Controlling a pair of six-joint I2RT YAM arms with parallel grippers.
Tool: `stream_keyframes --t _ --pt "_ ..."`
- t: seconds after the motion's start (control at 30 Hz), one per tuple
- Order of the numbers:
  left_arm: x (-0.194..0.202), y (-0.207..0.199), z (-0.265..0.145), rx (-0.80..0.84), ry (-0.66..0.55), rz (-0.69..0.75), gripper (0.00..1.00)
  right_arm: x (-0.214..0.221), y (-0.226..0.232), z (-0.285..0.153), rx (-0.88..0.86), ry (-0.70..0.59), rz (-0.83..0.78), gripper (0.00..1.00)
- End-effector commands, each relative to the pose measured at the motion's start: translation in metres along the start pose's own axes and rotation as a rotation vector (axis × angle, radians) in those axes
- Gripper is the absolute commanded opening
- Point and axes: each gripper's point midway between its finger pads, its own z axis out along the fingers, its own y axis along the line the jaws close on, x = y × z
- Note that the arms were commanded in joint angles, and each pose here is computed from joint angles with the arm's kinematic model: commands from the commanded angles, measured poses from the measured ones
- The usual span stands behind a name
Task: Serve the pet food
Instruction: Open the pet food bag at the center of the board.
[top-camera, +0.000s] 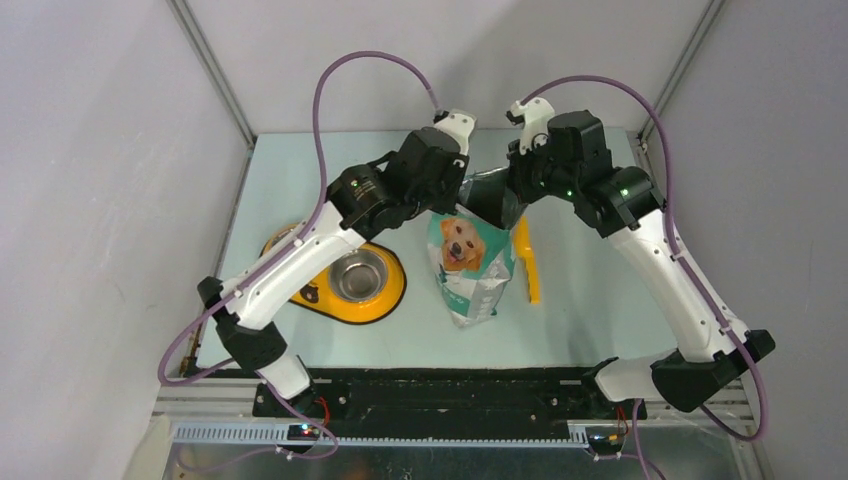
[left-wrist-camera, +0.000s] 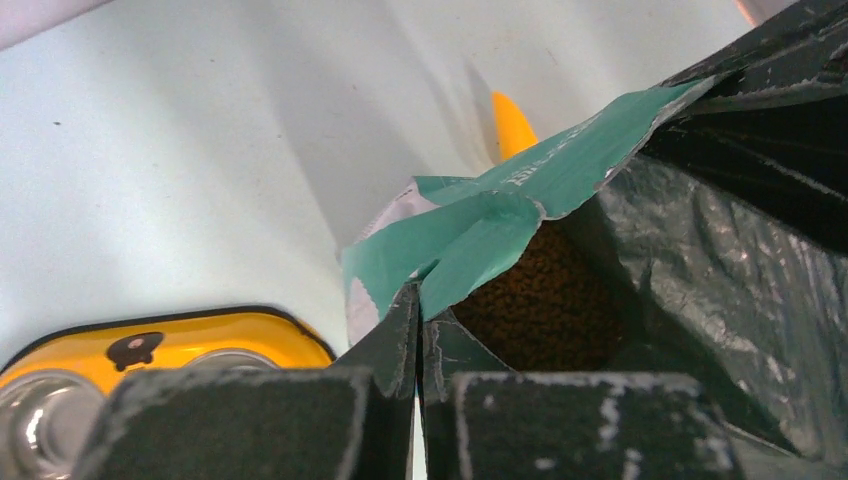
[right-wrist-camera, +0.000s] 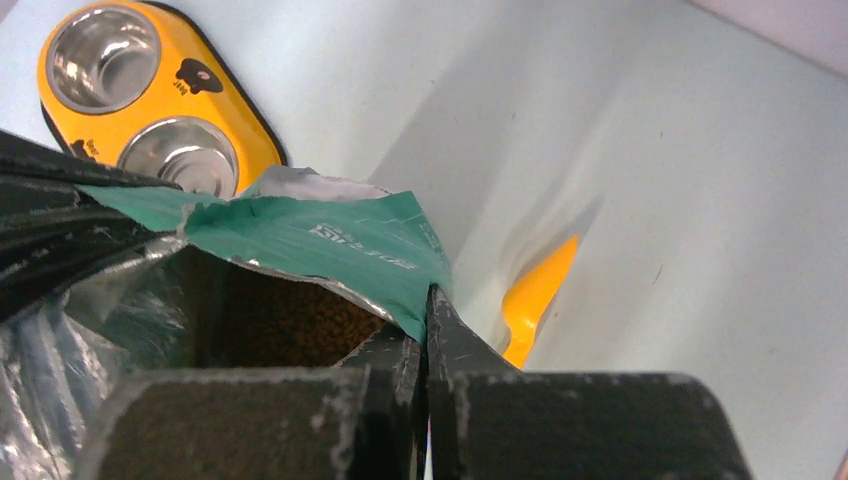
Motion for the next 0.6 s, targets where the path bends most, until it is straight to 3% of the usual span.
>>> stream_keyframes --t 0.0,0.23,0.37,0.57 --pt "-0.028 0.088 -0.061 -0.254 -0.091 0.060 0.00 -0.087 -0.061 -0.038 0.219 -0.297 -0.204 0.00" --pt "-0.039 0.106 -0.063 -0.223 -0.099 0.059 0.00 -0.108 -0.064 -0.033 0.220 -0.293 -0.343 0.00" --pt "-0.041 0.109 -0.050 -0.203 -0.079 0.066 0.00 -0.107 -0.053 -0.035 0.161 -0.295 -0.292 0.00" --pt "-0.044 0.102 -0.034 -0.181 -0.066 0.074 0.00 -0.089 -0.009 -0.029 -0.078 -0.286 -0.163 0.01"
